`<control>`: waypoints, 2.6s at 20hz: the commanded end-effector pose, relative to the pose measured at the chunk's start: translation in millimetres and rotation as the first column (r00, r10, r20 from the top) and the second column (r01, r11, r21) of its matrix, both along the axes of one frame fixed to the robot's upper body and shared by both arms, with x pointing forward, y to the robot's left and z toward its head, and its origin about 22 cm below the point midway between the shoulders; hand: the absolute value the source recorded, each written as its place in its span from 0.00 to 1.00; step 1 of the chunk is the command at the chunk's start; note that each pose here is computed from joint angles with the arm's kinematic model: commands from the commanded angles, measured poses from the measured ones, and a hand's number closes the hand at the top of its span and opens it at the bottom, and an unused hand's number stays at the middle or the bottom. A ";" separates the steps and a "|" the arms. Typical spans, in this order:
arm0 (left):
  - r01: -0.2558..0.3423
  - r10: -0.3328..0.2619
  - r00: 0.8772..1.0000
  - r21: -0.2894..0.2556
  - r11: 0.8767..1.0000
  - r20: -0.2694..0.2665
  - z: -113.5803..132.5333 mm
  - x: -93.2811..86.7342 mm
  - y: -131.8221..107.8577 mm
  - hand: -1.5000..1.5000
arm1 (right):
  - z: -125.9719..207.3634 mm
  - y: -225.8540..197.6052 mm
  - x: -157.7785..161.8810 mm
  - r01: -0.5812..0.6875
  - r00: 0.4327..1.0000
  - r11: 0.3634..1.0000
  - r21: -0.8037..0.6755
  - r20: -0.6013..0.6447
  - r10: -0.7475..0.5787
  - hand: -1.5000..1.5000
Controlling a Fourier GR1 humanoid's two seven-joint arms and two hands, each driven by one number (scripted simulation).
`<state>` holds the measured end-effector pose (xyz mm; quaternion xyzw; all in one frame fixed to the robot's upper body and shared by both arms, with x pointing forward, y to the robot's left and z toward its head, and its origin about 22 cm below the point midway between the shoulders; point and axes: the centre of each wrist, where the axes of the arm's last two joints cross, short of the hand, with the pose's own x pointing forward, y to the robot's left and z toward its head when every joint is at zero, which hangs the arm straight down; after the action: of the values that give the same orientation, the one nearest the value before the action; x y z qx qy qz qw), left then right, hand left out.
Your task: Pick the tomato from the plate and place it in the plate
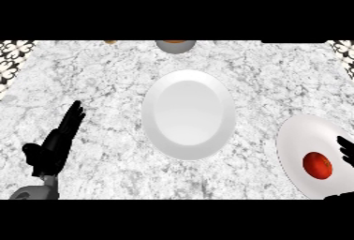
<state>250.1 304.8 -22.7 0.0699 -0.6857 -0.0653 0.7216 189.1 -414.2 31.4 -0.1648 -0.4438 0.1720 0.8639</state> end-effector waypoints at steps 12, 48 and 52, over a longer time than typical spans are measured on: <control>-0.009 0.009 1.000 -0.011 1.000 0.000 -0.7 5.6 -13.2 0.50 | -49.8 15.0 26.1 -0.032 0.998 0.999 -0.030 -0.056 0.031 0.00; -0.030 0.030 1.000 -0.008 1.000 -0.007 2.9 11.8 0.0 0.50 | 103.4 155.4 -85.8 0.249 0.764 0.733 -0.633 0.593 0.253 1.00; -0.005 0.006 1.000 0.020 1.000 -0.010 -20.3 -10.6 7.3 0.50 | 106.5 171.3 -72.9 0.287 0.730 0.727 -0.623 0.634 0.256 1.00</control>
<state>249.9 306.8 -23.5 0.0755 -0.6858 -0.0645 0.7210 121.6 -259.9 113.3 -0.5055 -0.6094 0.2580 0.5537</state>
